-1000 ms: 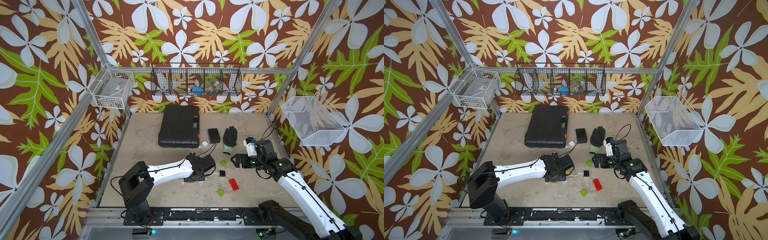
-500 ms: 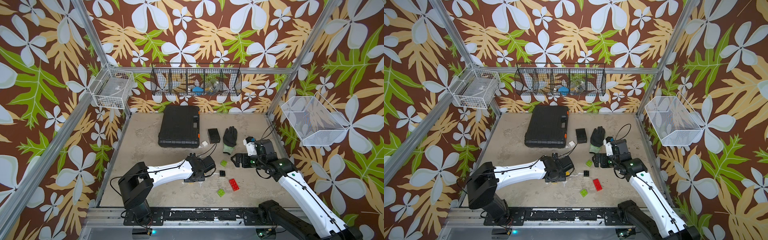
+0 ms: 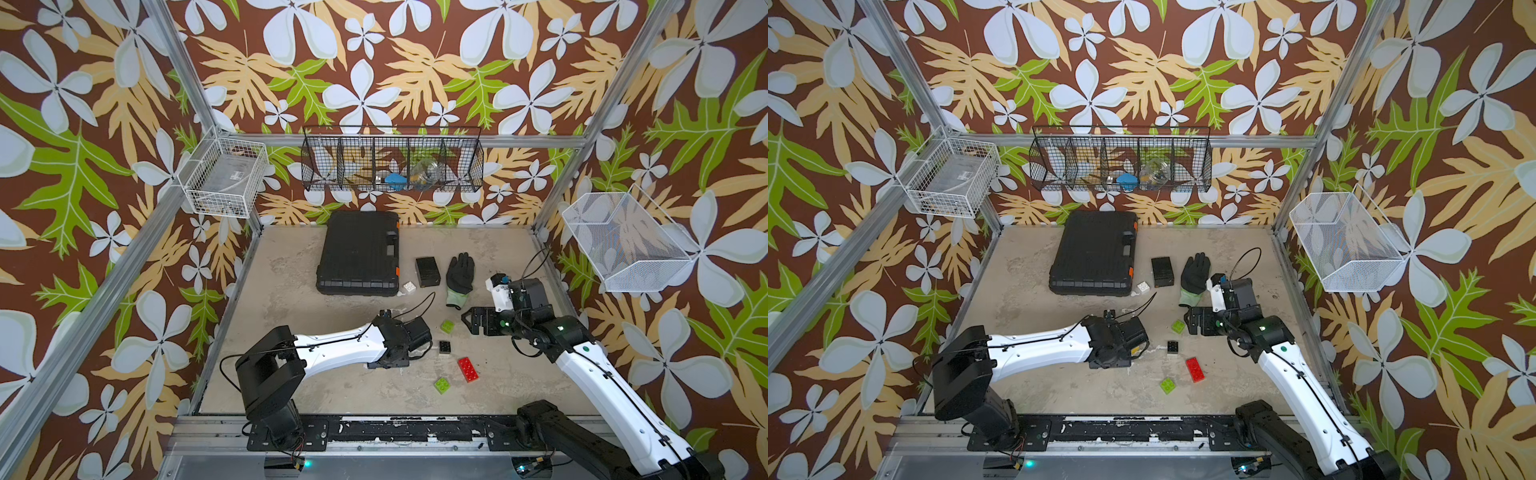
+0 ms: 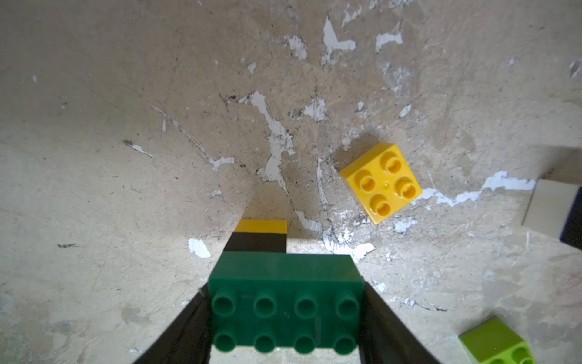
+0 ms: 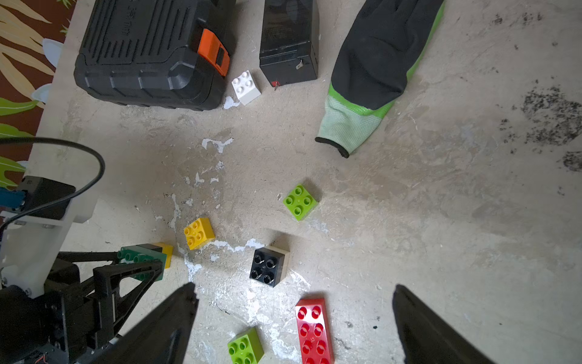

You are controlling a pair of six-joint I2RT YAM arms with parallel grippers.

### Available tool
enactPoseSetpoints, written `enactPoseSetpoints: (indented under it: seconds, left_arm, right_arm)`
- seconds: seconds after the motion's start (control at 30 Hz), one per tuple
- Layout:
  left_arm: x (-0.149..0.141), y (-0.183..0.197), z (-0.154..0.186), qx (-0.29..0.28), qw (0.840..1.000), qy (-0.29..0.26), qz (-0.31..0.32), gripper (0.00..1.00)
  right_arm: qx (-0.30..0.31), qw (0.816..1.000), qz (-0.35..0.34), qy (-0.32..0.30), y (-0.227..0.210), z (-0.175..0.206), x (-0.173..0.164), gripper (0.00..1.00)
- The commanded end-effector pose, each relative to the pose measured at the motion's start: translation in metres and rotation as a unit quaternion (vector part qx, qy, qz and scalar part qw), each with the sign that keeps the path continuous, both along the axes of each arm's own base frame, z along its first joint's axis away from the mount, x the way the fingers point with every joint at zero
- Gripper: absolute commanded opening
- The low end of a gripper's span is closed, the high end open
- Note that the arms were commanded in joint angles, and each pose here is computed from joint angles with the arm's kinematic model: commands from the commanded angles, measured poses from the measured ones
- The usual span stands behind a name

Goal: Assemble a giraffe with lego
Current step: Assemble the lego brick with the lego brick.

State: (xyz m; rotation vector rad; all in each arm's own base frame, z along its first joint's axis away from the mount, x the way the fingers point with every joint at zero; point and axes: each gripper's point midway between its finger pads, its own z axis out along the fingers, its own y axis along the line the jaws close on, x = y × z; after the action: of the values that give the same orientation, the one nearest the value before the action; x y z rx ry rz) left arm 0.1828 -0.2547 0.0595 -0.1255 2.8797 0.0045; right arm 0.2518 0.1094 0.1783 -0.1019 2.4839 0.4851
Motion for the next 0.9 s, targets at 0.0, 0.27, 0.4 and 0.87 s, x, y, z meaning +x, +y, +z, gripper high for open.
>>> enactPoseSetpoints:
  seconds: [0.0, 0.27, 0.4, 0.87]
  left_arm:
    - [-0.014, 0.008, -0.005, 0.011, 0.999, 0.033, 0.006, 0.32]
    - [-0.022, 0.011, -0.030, 0.015, 0.998, 0.056, 0.000, 0.32]
    - [-0.028, 0.015, -0.044, 0.019, 0.997, 0.071, -0.001, 0.31]
    - [0.025, -0.065, 0.052, -0.060, 0.996, -0.023, -0.061, 0.31]
  right_arm:
    - [-0.003, 1.000, 0.002, -0.004, 0.000, 0.001, 0.001, 0.99]
    - [-0.005, 1.000, 0.000, -0.008, -0.002, 0.003, 0.001, 0.99]
    - [-0.009, 1.000, 0.000, -0.007, -0.003, 0.003, 0.000, 0.99]
    - [-0.016, 0.999, -0.015, 0.041, -0.009, -0.021, -0.005, 0.99]
